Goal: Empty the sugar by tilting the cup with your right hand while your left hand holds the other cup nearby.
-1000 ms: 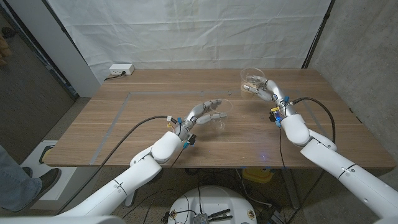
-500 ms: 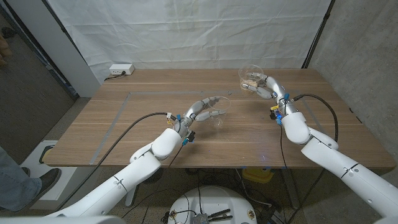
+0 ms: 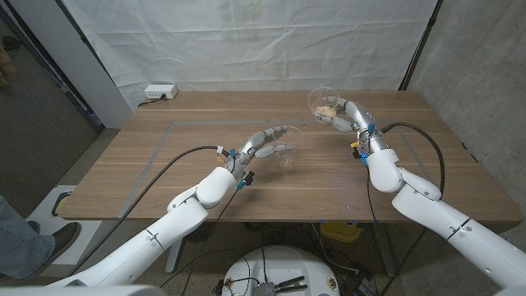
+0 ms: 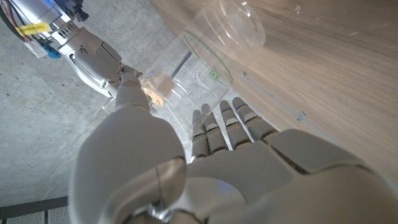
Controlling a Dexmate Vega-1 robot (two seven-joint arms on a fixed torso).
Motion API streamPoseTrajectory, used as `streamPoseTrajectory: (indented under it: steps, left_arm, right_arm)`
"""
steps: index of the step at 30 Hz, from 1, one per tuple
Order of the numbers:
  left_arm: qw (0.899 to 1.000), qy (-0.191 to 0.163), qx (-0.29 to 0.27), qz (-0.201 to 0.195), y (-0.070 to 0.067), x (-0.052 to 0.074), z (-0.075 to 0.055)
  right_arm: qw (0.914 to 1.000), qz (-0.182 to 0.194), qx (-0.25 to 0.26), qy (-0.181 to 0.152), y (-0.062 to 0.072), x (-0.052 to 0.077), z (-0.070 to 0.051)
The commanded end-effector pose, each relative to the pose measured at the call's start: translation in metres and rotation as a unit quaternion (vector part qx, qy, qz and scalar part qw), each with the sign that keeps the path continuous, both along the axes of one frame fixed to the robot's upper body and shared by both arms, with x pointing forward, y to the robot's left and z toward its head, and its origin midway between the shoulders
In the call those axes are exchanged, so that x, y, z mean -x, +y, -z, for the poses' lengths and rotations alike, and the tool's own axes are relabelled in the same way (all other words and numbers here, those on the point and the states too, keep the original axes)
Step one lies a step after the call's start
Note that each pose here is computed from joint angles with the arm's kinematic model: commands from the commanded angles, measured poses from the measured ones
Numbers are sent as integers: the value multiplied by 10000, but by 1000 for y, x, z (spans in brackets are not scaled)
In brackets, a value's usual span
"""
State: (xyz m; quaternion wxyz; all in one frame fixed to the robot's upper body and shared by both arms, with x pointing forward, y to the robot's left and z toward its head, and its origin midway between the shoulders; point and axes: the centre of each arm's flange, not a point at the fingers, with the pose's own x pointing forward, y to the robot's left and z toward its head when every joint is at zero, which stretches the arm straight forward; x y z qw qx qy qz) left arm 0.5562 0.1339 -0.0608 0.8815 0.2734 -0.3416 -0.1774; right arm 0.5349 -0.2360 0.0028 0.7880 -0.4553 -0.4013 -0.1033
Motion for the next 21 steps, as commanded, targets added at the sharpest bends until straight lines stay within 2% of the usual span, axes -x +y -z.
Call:
streamPoseTrajectory:
  steps: [1, 7, 16, 21]
  left_arm:
    - [10000, -33, 13, 37, 8, -1, -1]
    - [10000, -41, 16, 41, 9, -1, -2]
    - [10000, -46, 12, 42, 12, -2, -4]
    - [9999, -70, 6, 81, 11, -3, -5]
  right_arm:
    - [9950, 703, 606, -364, 13, 17, -4]
    - [9956, 556, 698, -278, 18, 18, -7]
    - [9851, 1066, 1233, -546, 29, 26, -10]
    - [9823, 1146, 1360, -583, 32, 28, -11]
